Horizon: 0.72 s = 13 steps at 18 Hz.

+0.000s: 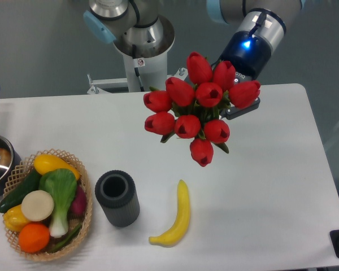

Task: Insert the flowers into the vase
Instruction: 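Carry the red tulip bunch with the gripper over the black vase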

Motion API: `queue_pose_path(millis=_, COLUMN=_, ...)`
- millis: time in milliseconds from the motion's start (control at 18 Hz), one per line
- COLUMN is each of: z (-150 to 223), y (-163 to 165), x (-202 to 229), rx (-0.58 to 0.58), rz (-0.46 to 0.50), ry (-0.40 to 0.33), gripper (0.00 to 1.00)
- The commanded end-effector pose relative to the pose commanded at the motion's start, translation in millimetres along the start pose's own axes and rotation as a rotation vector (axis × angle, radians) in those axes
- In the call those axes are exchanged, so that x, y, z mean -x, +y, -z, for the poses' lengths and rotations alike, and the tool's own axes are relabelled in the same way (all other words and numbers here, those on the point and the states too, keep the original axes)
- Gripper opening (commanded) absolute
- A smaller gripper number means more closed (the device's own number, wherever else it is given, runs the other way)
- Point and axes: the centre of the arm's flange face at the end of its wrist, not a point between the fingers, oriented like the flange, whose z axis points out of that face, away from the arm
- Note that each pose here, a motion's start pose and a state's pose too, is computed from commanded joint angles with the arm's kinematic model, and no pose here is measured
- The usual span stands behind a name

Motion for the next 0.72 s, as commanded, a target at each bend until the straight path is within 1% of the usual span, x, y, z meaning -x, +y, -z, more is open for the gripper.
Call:
queue_pose_path(millis=222, z=-4, y=-1, x=4, rx=-0.001, rz=-0.004, ry=0.005, gripper=0.19)
queue_pose_path(millis=333, z=-16, y=-4, x=-2, rx=-0.001, rz=-0.012, ry=0.029, gripper=0.19)
queue_pose_path(millis=611, z=-25, y=4, x=-4, rx=0.001, rz=-0.020, ry=0.045, gripper=0.19)
queue_pose_path(millis=722, z=-42, y=6, x=-12, rx=0.003, rz=-0.017, ry=0.078, gripper=0.19)
